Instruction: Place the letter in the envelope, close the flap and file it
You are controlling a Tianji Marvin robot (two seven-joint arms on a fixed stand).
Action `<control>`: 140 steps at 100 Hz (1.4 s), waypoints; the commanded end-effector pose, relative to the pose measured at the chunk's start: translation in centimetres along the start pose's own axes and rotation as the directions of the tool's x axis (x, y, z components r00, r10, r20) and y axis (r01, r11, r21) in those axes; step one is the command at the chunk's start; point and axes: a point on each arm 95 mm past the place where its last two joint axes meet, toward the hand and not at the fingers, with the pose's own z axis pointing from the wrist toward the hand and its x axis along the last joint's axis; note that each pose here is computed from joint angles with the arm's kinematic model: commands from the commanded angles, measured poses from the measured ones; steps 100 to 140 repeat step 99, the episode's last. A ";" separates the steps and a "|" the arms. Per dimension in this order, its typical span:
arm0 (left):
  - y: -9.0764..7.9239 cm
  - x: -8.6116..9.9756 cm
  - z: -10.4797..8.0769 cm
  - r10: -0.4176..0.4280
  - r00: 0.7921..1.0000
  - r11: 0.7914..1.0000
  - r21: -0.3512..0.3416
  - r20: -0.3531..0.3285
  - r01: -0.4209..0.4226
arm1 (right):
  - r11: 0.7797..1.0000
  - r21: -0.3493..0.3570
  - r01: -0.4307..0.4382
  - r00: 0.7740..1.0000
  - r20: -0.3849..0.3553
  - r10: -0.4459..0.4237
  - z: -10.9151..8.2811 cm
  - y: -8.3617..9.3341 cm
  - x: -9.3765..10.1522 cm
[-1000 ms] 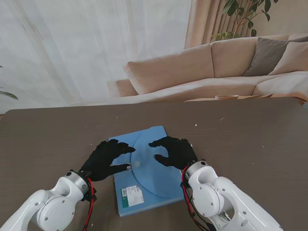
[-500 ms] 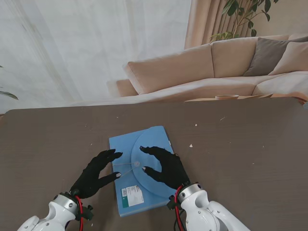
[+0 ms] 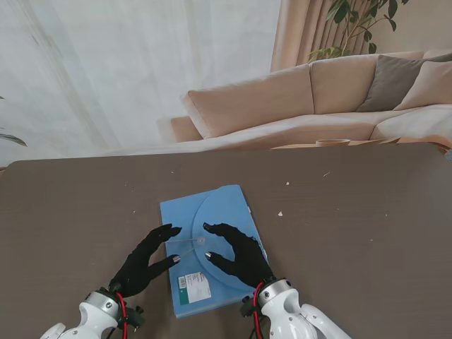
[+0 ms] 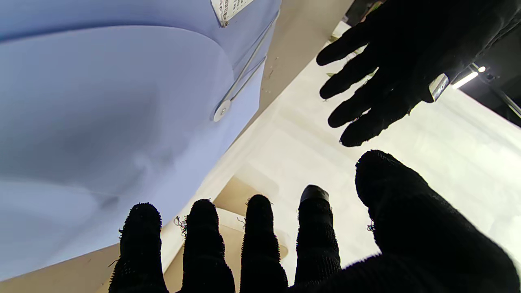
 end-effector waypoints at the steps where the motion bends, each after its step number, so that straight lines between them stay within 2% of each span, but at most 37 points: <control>1: 0.6 0.4 -0.1 -0.027 1.000 1.000 -0.003 -0.012 0.027 | 1.000 0.027 0.004 1.000 -0.011 -0.004 0.1 -0.4 0.2; 15: 1.0 0.7 0.0 -0.057 0.998 0.998 0.012 -0.013 0.057 | 0.999 0.039 0.001 1.000 -0.019 0.000 0.1 -0.5 0.2; 40: 1.0 0.8 -0.2 -0.050 0.999 0.998 0.023 -0.015 0.050 | 0.999 0.043 0.003 1.000 -0.015 -0.002 -0.4 -0.8 0.1; 60: 0.8 0.9 -0.2 -0.062 0.998 0.998 0.029 -0.006 0.063 | 0.999 0.009 -0.036 0.999 -0.009 0.036 0.0 -0.7 1.0; 84: 1.0 0.8 -0.4 -0.048 0.999 0.999 0.004 0.000 0.048 | 0.999 0.021 -0.026 0.999 -0.019 0.026 0.4 -1.0 1.3; 140: 1.0 0.8 -0.5 -0.046 0.999 0.999 0.005 -0.003 0.046 | 1.000 0.013 -0.029 0.999 -0.016 0.029 0.3 -0.8 1.3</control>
